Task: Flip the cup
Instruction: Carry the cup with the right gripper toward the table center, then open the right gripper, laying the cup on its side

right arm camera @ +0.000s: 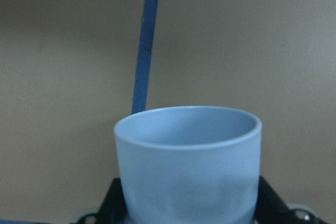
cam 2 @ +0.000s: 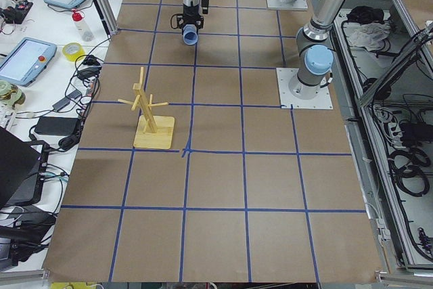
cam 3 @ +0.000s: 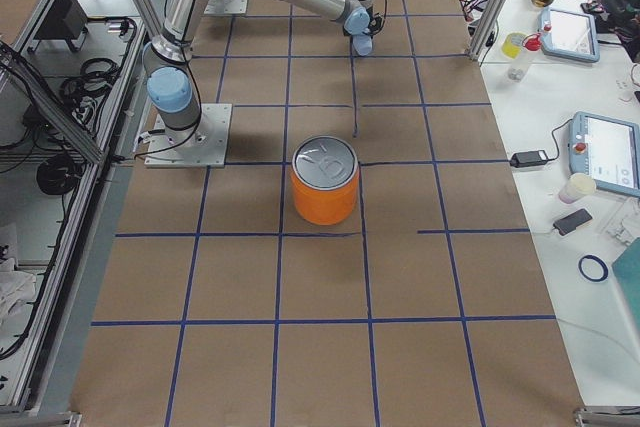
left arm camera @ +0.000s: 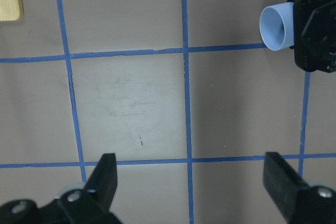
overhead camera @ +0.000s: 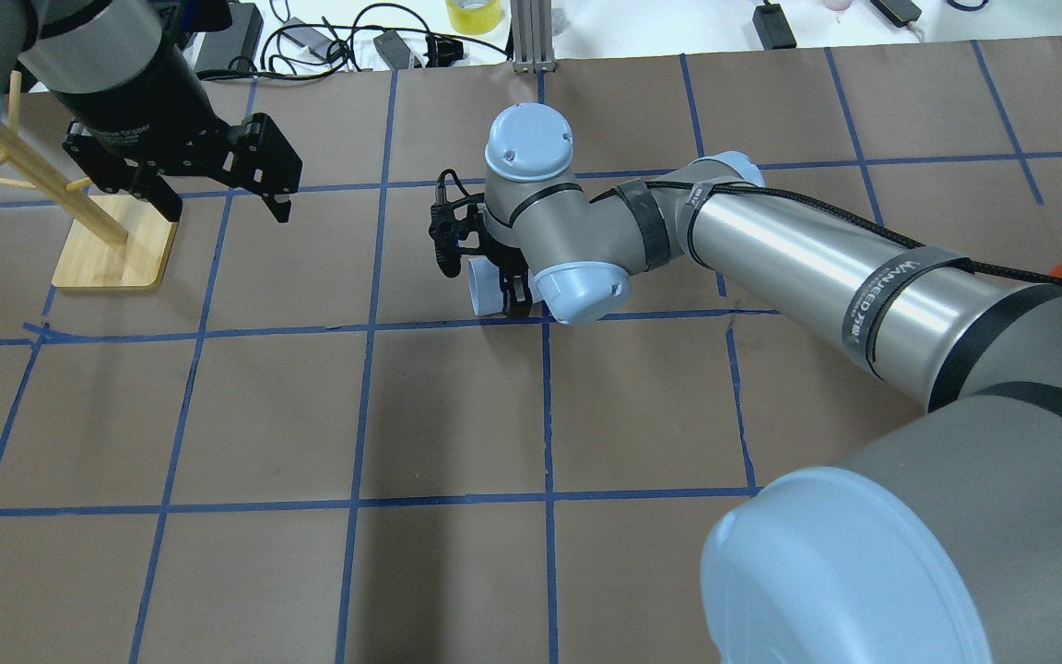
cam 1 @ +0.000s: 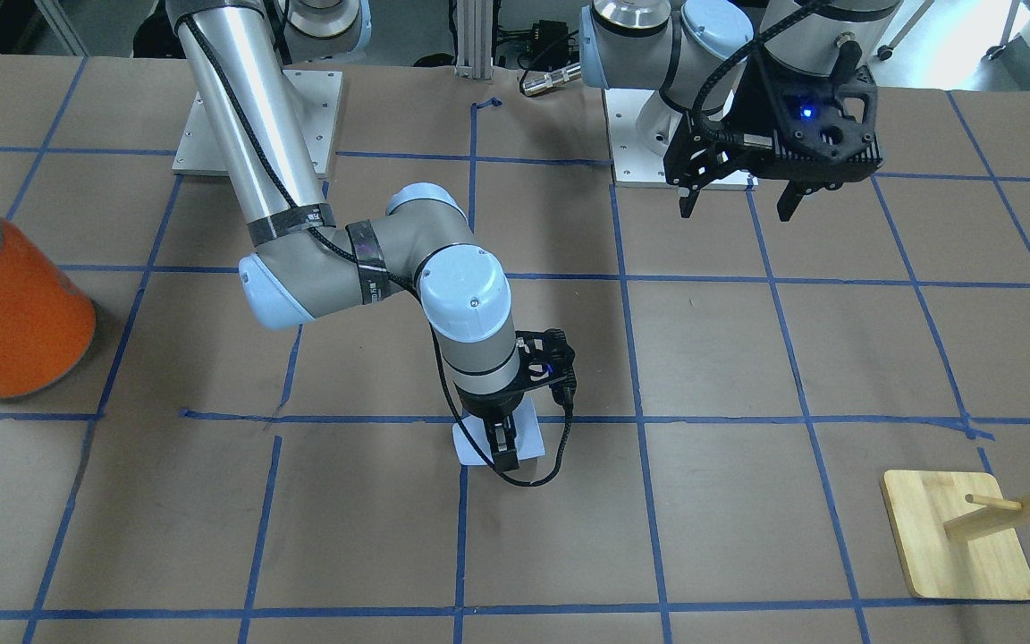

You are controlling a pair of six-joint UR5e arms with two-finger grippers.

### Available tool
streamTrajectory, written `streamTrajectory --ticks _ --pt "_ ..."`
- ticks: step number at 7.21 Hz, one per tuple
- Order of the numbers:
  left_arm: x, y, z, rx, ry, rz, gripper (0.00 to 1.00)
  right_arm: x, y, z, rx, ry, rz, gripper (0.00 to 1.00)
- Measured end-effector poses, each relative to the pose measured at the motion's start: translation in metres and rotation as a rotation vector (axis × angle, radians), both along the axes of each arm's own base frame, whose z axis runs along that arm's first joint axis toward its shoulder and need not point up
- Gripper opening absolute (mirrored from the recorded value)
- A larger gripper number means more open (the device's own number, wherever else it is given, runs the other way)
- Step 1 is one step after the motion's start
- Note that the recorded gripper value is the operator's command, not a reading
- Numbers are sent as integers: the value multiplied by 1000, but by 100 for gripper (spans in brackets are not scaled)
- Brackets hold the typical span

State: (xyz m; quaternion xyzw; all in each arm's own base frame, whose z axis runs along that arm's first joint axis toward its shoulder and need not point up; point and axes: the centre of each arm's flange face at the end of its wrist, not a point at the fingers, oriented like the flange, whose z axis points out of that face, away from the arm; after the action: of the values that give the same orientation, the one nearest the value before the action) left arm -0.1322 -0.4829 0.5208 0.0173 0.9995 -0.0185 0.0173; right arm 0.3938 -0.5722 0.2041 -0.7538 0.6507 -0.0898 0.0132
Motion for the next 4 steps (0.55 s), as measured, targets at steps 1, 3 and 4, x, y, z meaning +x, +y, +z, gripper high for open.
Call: streamTrajectory --ticks 1,3,4 --pt "0 0 0 0 0 0 100 -1 1 2 2 8 -3 100" --pt "0 0 0 0 1 -1 100 -4 6 24 -21 1 -6 100" --pt "-1 0 0 -1 4 -1 100 -8 13 47 -45 -10 -7 100"
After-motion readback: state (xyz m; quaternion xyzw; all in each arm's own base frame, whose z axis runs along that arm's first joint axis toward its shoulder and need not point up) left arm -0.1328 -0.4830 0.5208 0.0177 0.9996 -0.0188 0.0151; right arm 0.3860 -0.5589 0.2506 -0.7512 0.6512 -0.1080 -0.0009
